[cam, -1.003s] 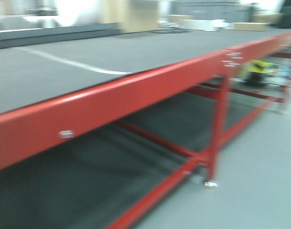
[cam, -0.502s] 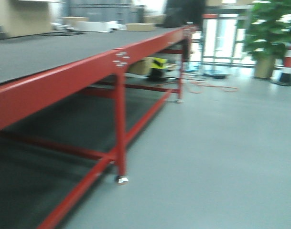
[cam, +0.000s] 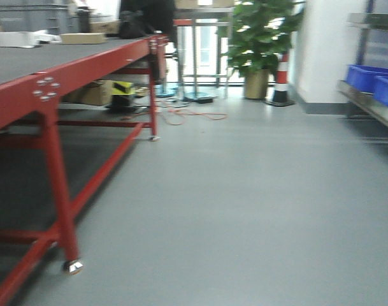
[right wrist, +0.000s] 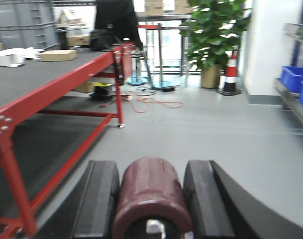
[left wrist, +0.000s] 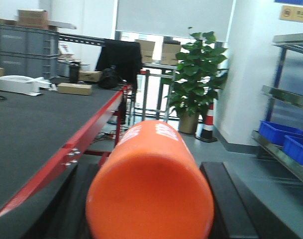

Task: Place cylindrical capacitor in blue bin on shelf
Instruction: 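Drive the base across the floor to the shelf of blue bins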

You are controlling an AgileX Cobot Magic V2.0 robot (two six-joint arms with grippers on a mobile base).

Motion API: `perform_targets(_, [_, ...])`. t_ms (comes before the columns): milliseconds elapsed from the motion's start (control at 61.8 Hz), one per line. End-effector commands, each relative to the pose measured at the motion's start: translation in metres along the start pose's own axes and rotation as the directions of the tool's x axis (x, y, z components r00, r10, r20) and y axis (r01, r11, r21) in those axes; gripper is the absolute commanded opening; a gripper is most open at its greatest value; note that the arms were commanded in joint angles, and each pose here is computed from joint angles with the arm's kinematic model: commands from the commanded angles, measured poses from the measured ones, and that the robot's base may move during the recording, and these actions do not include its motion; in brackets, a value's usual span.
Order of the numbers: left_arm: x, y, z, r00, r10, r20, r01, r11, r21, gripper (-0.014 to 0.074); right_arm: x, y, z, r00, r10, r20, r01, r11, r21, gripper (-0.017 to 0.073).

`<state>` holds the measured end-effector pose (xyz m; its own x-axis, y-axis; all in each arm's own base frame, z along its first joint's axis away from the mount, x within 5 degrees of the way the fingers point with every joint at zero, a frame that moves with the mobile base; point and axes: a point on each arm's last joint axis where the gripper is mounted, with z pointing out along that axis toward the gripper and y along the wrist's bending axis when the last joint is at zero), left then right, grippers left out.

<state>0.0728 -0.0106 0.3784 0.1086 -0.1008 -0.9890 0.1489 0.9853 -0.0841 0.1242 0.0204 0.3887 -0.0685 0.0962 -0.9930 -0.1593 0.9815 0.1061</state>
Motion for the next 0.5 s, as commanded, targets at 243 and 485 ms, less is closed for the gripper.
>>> perform_targets(243, [-0.0019, -0.0006, -0.0008, 1.0, -0.006, 0.02, 0.006, 1.0, 0.007, -0.0111, -0.0046, 0.0, -0.0017, 0.999, -0.008, 0.039, 0.008, 1.0, 0.001, -0.0167])
perform_targets(485, [-0.0019, -0.0006, -0.0008, 1.0, -0.006, 0.02, 0.006, 1.0, 0.007, -0.0111, -0.0046, 0.0, -0.0017, 0.999, -0.008, 0.039, 0.008, 1.0, 0.001, -0.0167])
